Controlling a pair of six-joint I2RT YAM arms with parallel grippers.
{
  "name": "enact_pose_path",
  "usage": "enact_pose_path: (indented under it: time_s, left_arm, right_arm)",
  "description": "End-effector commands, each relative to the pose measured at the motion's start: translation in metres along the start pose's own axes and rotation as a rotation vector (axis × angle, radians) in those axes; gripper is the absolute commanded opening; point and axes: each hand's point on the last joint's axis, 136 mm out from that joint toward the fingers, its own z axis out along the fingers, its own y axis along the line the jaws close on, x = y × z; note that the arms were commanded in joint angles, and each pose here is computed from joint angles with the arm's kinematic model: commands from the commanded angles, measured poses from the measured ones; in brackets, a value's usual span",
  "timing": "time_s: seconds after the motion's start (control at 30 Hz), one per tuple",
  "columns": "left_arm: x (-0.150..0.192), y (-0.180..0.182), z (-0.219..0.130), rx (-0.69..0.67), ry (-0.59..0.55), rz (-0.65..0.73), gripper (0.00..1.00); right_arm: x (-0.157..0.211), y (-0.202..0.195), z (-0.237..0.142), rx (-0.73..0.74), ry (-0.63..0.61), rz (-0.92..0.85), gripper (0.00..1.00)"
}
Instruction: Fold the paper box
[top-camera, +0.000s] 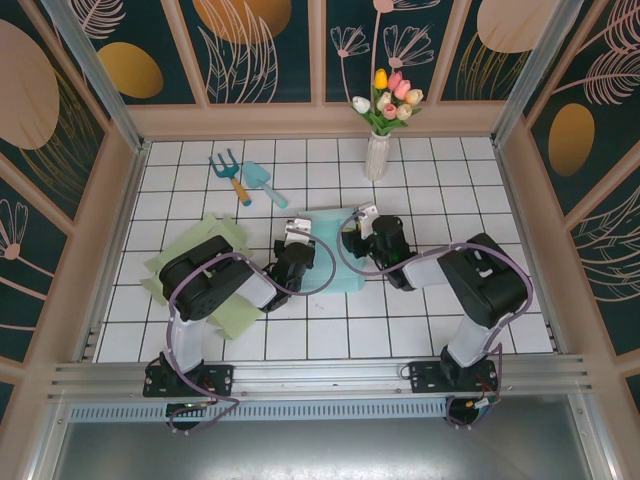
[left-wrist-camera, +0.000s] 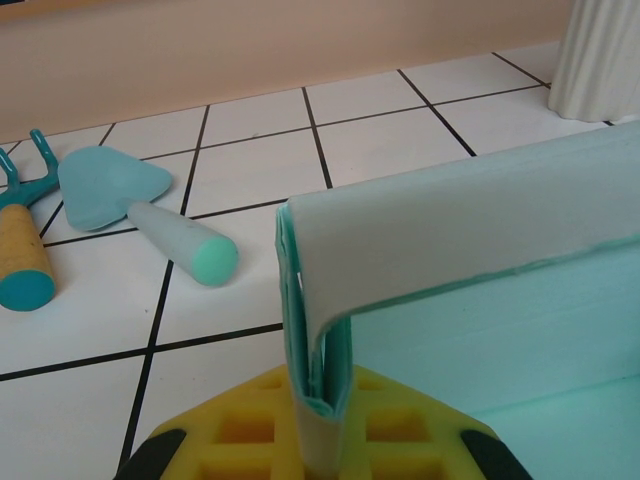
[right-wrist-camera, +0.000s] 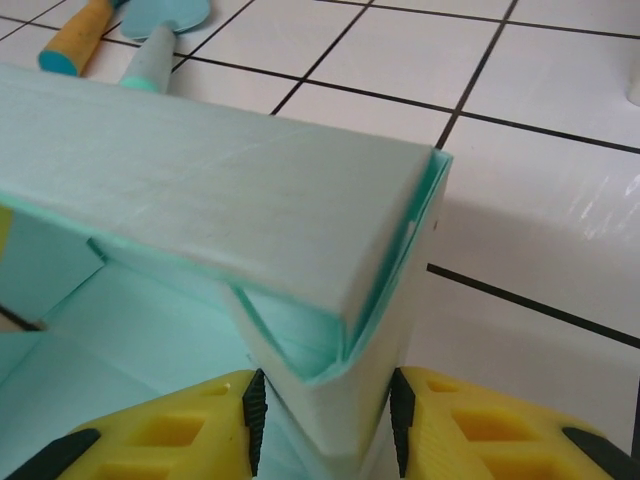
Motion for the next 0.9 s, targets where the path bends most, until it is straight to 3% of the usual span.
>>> enact_pose_path:
  time_s: [0.0,0.2,0.37,0.7,0.87]
  left_arm:
    - [0.036,-0.013,-0.003,0.076,0.102,0.143,0.0]
    - [0.035,-0.011,-0.001,0.049,0.106,0.139,0.0]
    - [0.036,-0.008,0.003,0.015,0.113,0.134,0.0]
    - [0.037,-0.008,0.007,-0.009,0.123,0.14,0.02]
    - [0.037,-0.007,0.007,-0.013,0.126,0.14,0.02]
  right_arm:
    - [-0.028,0.004,0.009,0.022,-0.094,0.039,0.39]
    - [-0.026,-0.024,0.015,0.241,-0.102,0.081,0.23]
    - [-0.012,-0.038,0.016,0.42,-0.094,0.093,0.18]
    - [0.007,-0.081,-0.01,0.7,-0.066,0.135,0.2]
    - [0.009,-0.092,-0.018,0.763,-0.044,0.152,0.22]
